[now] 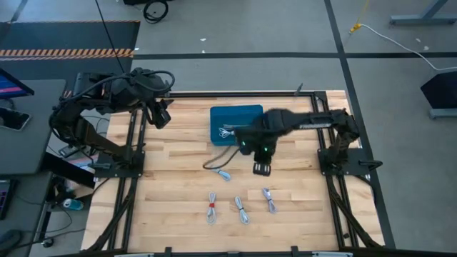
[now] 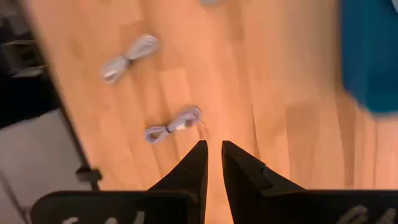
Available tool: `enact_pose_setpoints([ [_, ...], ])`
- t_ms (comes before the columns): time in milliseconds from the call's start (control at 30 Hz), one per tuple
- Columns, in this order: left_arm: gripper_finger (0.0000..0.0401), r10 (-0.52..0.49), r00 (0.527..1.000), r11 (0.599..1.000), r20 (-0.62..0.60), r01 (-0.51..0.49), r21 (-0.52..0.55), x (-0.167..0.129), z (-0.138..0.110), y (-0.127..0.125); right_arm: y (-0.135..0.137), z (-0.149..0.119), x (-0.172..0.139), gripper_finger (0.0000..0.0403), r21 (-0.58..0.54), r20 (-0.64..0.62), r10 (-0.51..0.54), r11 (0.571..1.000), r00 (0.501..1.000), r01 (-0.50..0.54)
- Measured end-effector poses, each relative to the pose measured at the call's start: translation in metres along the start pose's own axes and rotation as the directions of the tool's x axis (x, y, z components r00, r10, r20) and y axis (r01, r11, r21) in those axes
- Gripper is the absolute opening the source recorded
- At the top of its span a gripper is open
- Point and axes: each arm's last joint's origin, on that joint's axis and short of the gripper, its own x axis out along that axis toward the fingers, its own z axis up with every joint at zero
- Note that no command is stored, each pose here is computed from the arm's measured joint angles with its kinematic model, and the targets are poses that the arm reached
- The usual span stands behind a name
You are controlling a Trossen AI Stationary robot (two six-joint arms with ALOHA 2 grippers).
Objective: Pick and place USB-C Cables
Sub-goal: Put the purple charger cable into the blue bin
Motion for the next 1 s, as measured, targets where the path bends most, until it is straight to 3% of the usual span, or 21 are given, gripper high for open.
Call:
enact_pose_setpoints([
  [200,0.0172,0.000,1.000,1.000,0.000,0.000,0.009,0.000,0.000,0.000,0.026,-0.040,0.027,0.0069,0.308,-0.024,-0.086,0.947,0.996,0.089],
  [467,0.0172,0.000,1.000,0.999,0.000,0.000,0.038,0.000,0.000,0.000,0.055,-0.071,0.085,0.0132,0.568,0.075,-0.001,0.822,0.997,-0.042],
  [667,0.0172,0.000,1.000,0.999,0.000,0.000,0.037,0.000,0.000,0.000,0.064,-0.084,0.136,0.0185,0.633,0.039,0.029,0.772,0.999,-0.047],
  [1000,0.0172,0.000,1.000,0.999,0.000,0.000,0.032,0.000,0.000,0.000,0.054,-0.094,0.170,0.0211,0.645,0.070,0.017,0.762,0.997,-0.059],
])
